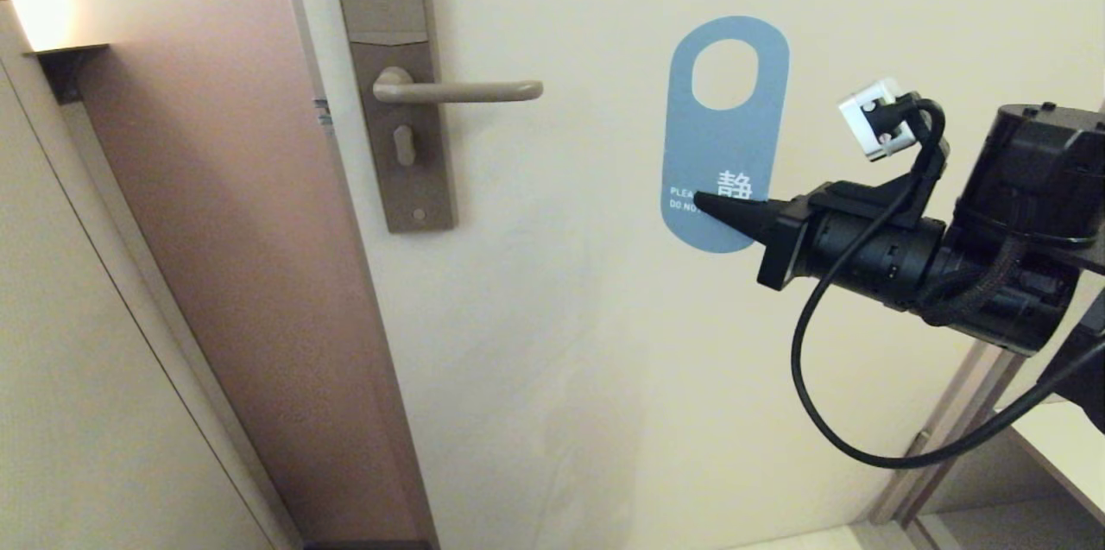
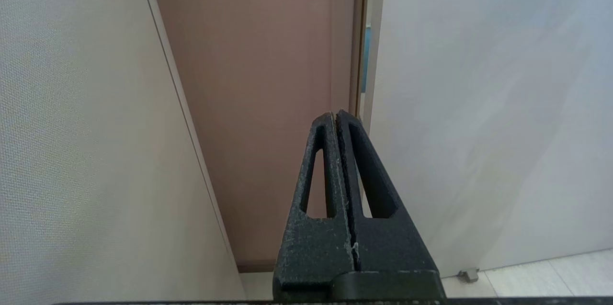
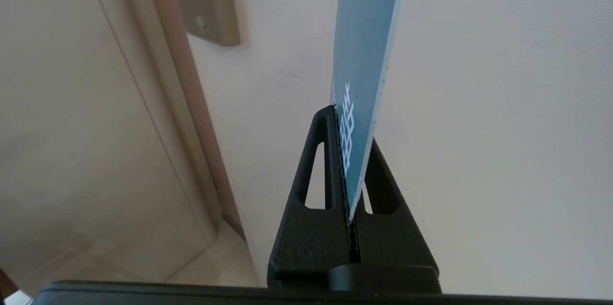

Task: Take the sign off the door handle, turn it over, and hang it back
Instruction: Hang the sign back with the other side facing out

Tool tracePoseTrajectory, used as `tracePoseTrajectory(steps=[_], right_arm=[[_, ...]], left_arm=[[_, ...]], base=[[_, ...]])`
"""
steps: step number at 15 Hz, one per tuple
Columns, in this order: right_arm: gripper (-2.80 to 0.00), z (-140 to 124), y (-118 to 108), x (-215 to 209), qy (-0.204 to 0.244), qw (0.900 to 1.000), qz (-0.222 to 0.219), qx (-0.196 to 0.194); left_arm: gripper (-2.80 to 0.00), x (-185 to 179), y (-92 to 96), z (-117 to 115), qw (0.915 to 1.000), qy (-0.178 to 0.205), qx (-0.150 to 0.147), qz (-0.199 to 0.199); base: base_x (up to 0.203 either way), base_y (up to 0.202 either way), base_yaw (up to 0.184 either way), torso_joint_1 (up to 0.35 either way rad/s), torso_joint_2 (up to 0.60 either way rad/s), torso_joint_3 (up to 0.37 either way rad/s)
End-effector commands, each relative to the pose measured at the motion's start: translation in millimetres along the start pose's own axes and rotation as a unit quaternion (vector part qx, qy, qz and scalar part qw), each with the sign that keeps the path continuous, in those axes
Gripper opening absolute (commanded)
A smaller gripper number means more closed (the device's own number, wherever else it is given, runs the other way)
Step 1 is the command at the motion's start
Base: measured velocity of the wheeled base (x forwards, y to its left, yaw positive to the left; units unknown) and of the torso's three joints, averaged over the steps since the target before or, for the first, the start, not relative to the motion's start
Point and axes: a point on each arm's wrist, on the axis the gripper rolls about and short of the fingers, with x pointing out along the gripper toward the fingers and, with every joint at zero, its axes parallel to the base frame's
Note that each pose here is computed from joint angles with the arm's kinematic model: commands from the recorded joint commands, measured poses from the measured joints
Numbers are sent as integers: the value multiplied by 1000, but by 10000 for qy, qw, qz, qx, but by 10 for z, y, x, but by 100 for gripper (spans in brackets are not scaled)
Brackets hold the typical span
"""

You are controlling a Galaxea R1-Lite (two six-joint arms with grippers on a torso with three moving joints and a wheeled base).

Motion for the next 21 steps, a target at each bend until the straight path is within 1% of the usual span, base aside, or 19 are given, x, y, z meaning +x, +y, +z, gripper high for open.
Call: tracePoseTrajectory(steps=[1,7,10,14,18,21], right_arm=[[-280,-59,8,173,81,9999,102,15],[-280,-27,-21,550,-38,9997,214,-102],[-280,-35,98,681,-64,9988,421,-238],[-280,-55,252,780,-67,9976,634,-262],[-280,-130,289,880,16,9972,702,-240],[-280,-138,273,939,-3,9976,652,-243]], left_arm=[[-280,1,0,1,10000,7,-1,2],[-280,1,0,1,10000,5,-1,2],[-280,1,0,2,10000,1,-1,2],[-280,1,0,2,10000,-1,-1,2],[-280,1,0,1,10000,7,-1,2],[-280,1,0,1,10000,6,-1,2]], base=[[0,0,0,0,0,0],[0,0,0,0,0,0],[0,0,0,0,0,0],[0,0,0,0,0,0],[0,0,0,0,0,0],[0,0,0,0,0,0]])
